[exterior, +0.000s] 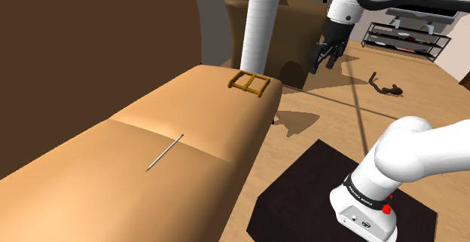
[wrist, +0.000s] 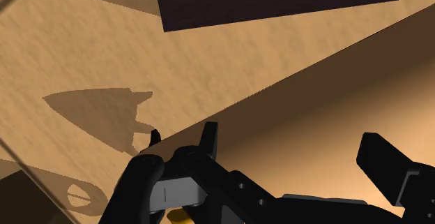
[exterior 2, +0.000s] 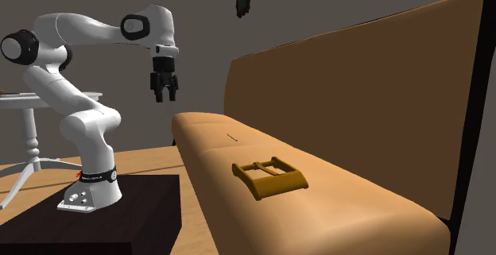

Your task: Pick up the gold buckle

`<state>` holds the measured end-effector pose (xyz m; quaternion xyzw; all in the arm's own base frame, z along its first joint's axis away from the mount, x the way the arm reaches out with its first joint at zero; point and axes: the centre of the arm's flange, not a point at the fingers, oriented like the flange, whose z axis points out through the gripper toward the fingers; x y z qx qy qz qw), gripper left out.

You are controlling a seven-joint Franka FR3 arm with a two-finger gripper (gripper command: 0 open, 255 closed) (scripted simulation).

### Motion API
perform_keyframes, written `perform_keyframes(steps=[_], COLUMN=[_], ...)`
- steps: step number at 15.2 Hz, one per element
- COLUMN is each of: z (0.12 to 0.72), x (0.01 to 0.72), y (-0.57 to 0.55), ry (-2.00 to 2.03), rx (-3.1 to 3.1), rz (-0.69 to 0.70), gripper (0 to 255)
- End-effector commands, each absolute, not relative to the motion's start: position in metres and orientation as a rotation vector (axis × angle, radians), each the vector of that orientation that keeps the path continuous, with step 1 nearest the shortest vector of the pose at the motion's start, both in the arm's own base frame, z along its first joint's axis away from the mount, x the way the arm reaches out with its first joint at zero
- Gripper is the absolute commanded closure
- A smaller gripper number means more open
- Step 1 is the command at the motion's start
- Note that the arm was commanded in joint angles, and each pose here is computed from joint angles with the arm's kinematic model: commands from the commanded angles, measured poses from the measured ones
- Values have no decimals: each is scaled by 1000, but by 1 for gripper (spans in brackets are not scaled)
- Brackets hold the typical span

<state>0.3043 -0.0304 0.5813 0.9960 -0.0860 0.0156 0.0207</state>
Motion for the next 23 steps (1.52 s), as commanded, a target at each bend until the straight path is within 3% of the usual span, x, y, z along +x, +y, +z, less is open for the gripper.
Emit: perform_keyframes(steps=[1, 23], z=[581, 453], x=[304, 566], y=[-30, -50], ry=[-267, -1228], rx=[3088, 2847], rz=[48, 3], gripper=[0, 0])
